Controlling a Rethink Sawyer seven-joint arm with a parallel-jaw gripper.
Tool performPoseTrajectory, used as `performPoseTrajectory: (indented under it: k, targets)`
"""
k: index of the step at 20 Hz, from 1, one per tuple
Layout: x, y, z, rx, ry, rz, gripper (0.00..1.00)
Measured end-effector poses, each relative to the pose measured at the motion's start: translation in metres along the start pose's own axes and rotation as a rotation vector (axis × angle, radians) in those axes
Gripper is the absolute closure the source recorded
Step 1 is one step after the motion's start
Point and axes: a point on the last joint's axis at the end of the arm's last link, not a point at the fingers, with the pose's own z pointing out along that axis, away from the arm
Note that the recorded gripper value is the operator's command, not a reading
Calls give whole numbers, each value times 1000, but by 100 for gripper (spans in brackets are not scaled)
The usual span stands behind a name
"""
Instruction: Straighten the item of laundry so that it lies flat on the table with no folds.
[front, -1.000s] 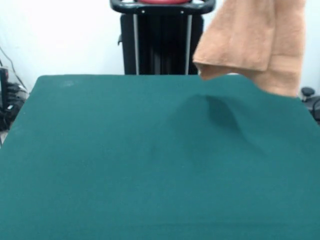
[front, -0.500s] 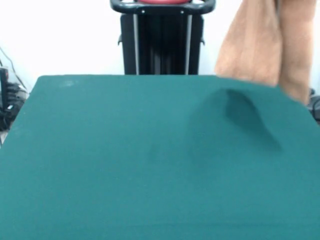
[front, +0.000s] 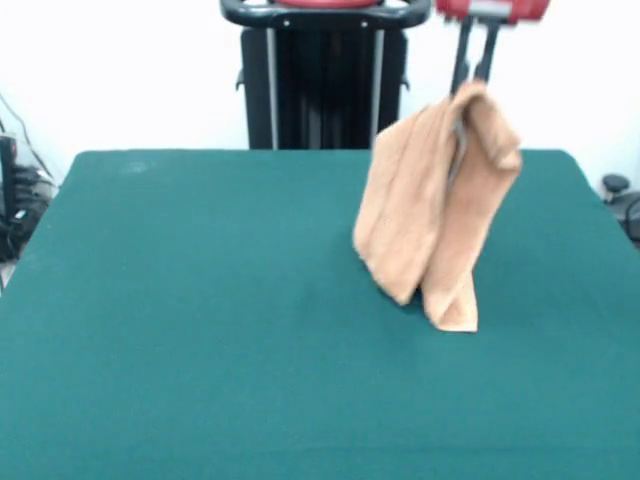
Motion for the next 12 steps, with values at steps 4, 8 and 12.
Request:
performPoseTrajectory:
  k: [4,8,12]
  targets:
    - [7,-7,40,58,22,-19,100]
    - [9,-19,64,94,42,-19,100]
    - [7,-29,80,112,47,-10,100]
